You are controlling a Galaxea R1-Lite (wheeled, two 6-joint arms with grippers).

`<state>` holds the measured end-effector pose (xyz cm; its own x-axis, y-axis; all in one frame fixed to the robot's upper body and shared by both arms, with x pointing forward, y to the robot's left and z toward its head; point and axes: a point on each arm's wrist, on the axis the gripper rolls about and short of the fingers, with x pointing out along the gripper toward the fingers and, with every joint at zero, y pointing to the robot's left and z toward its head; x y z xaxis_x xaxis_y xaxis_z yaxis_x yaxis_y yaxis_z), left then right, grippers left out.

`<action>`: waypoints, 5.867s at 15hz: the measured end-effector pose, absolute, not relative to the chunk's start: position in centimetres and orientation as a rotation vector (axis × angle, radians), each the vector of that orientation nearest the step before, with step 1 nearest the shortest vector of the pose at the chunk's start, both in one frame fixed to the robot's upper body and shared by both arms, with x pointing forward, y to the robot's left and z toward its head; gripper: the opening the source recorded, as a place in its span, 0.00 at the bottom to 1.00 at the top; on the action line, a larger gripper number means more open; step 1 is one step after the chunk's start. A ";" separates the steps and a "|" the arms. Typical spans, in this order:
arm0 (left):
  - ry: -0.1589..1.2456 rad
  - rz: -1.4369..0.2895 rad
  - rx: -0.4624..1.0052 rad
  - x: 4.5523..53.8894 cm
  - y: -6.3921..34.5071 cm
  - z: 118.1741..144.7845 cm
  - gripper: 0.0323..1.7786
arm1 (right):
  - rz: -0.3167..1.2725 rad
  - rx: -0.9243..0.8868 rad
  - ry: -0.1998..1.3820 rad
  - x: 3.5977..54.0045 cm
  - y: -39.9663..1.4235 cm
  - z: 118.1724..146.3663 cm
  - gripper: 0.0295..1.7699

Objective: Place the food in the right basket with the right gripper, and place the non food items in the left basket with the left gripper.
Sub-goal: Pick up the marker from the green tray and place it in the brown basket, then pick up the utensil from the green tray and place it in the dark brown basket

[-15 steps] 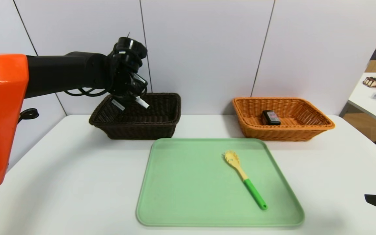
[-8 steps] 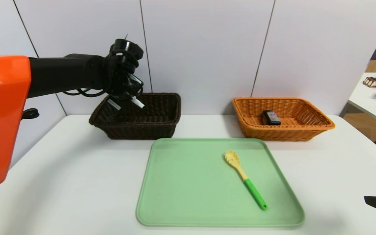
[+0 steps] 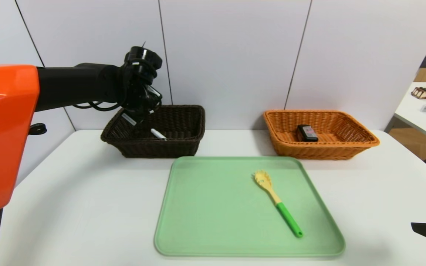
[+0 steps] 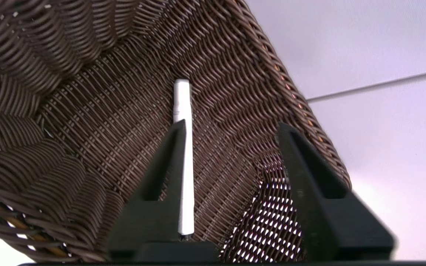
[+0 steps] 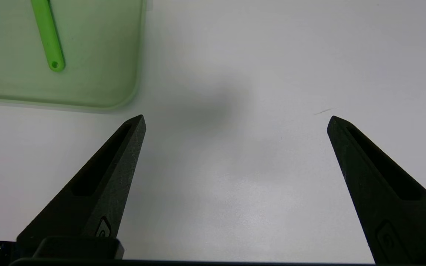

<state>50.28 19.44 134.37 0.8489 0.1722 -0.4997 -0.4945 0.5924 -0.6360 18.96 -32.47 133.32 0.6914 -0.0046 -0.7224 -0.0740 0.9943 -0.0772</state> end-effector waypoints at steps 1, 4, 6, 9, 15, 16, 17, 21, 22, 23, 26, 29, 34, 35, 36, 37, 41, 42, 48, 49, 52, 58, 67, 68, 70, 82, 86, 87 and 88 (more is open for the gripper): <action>0.415 0.401 -0.853 50.3 19.4 134.3 0.58 | 0.039 -0.103 0.806 19.0 -32.5 133.3 0.96; 0.435 0.388 -0.804 49.4 19.3 135.0 0.70 | 0.038 -0.102 0.807 19.0 -32.5 133.3 0.96; 0.439 0.303 -0.714 47.6 17.8 136.8 0.76 | 0.039 -0.102 0.808 19.0 -32.5 133.2 0.96; 0.472 0.134 -0.496 44.0 14.4 138.9 0.82 | 0.031 -0.102 0.799 18.9 -32.5 133.4 0.96; 0.576 -0.096 -0.179 37.5 6.7 138.2 0.89 | 0.021 -0.092 0.761 18.4 -32.7 134.0 0.96; 0.584 -0.126 -0.142 36.6 5.6 137.9 0.90 | 0.021 -0.090 0.757 18.3 -32.7 134.0 0.96; 0.593 -0.160 -0.096 35.7 4.5 137.5 0.91 | 0.020 -0.089 0.753 18.2 -32.7 134.1 0.96; 0.611 -0.231 -0.006 33.5 1.5 136.1 0.93 | 0.021 -0.085 0.751 17.8 -32.8 133.9 0.96; 0.614 -0.249 0.016 33.2 0.9 135.8 0.93 | 0.021 -0.085 0.750 17.7 -32.8 133.8 0.96; 0.617 -0.267 0.041 32.8 0.3 135.4 0.94 | 0.022 -0.084 0.751 17.5 -32.8 133.7 0.96; 0.617 -0.313 0.113 32.1 -1.3 134.2 0.94 | 0.022 -0.084 0.753 17.2 -32.8 133.4 0.96; 0.642 -0.334 0.175 31.4 -3.1 132.0 0.94 | 0.023 -0.085 0.760 16.9 -32.9 133.0 0.96; 0.621 -0.304 0.169 32.1 -5.6 128.7 0.95 | 0.023 -0.087 0.776 16.2 -33.0 132.0 0.96; 0.614 -0.299 0.145 32.4 -6.0 128.2 0.95 | 0.023 -0.087 0.780 16.1 -33.0 131.9 0.96; 0.613 -0.294 0.127 32.6 -6.3 127.7 0.95 | 0.022 -0.087 0.781 16.0 -33.0 131.7 0.96; 0.617 -0.288 0.110 32.7 -6.6 127.2 0.95 | 0.022 -0.087 0.780 16.0 -33.0 131.7 0.96; 0.663 -0.235 0.026 33.0 -7.0 125.3 0.95 | 0.022 -0.087 0.781 15.9 -33.0 131.7 0.96; 0.680 -0.221 0.020 33.0 -7.0 125.0 0.95 | 0.023 -0.087 0.781 15.9 -33.0 131.7 0.96; 0.721 -0.179 -0.016 33.1 -6.9 124.0 0.95 | 0.023 -0.087 0.779 16.1 -33.0 131.7 0.96; 0.724 -0.176 -0.014 33.1 -6.9 123.8 0.95 | 0.023 -0.087 0.776 16.1 -33.0 131.8 0.96; 0.755 -0.152 0.038 32.9 -6.5 123.3 0.95 | 0.023 -0.086 0.773 16.2 -33.0 131.8 0.96; 0.743 -0.128 0.126 32.9 -5.7 123.9 0.95 | 0.024 -0.086 0.778 16.4 -32.9 131.8 0.96; 0.726 -0.152 0.094 32.9 -6.0 124.3 0.95 | 0.028 -0.088 0.783 16.5 -32.9 131.8 0.96; 0.730 -0.153 0.092 32.9 -6.0 124.2 0.95 | 0.029 -0.088 0.784 16.5 -32.9 131.8 0.96; 0.741 -0.150 0.076 32.9 -6.1 123.9 0.95 | 0.030 -0.087 0.785 16.6 -32.9 131.8 0.96; 0.797 -0.132 0.041 32.8 -6.1 123.0 0.47 | 0.031 -0.086 0.775 17.2 -32.8 131.8 0.96; 0.798 -0.138 0.021 32.6 -5.8 123.9 0.03 | 0.033 -0.087 0.780 17.3 -32.8 131.7 0.96; 0.790 -0.142 0.011 32.5 -5.6 124.5 0.03 | 0.033 -0.088 0.780 17.3 -32.8 131.7 0.96; 0.783 -0.146 0.000 32.4 -5.4 125.2 0.03 | 0.034 -0.088 0.781 17.3 -32.8 131.7 0.96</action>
<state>32.42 -5.44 125.17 0.6995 -0.1315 -0.7024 0.1314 0.9898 -0.0545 17.28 -32.77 131.65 0.7097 -0.0017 -0.7045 -0.0637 0.9957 -0.0666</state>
